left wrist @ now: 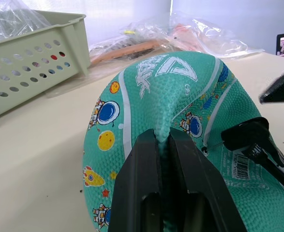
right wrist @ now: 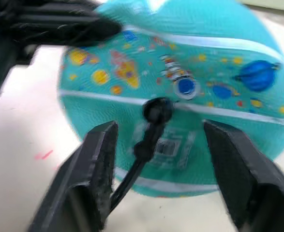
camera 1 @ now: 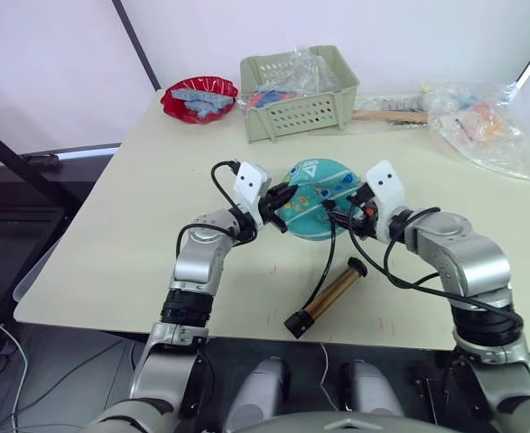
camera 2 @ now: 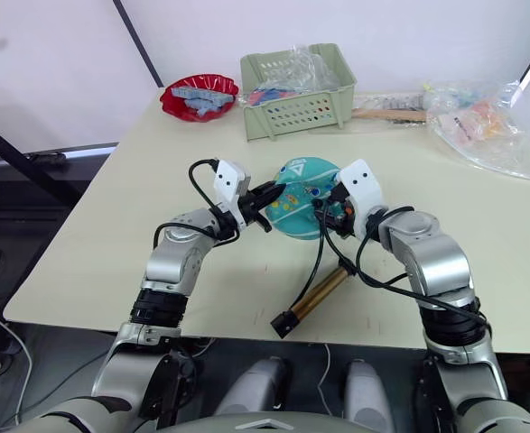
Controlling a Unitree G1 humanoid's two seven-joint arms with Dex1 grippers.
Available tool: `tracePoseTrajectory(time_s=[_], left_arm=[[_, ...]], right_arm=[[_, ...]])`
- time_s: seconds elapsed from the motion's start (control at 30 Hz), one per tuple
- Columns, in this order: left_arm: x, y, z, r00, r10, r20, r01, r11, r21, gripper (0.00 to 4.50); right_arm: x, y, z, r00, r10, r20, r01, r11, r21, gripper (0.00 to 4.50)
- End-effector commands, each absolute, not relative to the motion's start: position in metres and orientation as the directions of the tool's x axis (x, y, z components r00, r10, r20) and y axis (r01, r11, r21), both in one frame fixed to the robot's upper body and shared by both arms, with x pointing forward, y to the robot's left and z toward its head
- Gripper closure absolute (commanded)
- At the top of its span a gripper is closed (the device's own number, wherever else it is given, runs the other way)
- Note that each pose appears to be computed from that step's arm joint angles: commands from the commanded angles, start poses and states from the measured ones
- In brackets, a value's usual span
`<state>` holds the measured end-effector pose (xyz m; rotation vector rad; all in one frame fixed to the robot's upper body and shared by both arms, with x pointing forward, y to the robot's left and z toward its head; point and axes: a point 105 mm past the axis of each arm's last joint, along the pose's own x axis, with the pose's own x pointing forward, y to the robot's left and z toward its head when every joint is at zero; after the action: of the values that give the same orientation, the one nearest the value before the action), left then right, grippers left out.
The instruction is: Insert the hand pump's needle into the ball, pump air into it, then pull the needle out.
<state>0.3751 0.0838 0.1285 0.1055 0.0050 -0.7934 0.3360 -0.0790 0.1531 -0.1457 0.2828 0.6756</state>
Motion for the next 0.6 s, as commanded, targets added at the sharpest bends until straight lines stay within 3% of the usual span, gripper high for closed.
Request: tracePoseTrajectory(time_s=[0.03,0.3,0.6], left_arm=[[0.364,0.079,0.068,0.662,-0.705,-0.255,0.726,0.687,-0.014,4.5],[0.365,0.079,0.067,0.662,-0.704,-0.257,0.726,0.688,-0.014,4.5],[0.363,0.079,0.066,0.661,-0.704,-0.259,0.727,0.687,-0.013,4.5]], right_arm=[[0.338,-0.077,0.166,0.789,0.554,-0.267,-0.583,0.811,-0.039,1.44],[0.344,-0.072,0.154,0.818,0.473,-0.327,-0.488,0.872,0.041,1.44],[0.347,-0.065,0.149,0.818,0.459,-0.346,-0.455,0.885,0.097,1.44]])
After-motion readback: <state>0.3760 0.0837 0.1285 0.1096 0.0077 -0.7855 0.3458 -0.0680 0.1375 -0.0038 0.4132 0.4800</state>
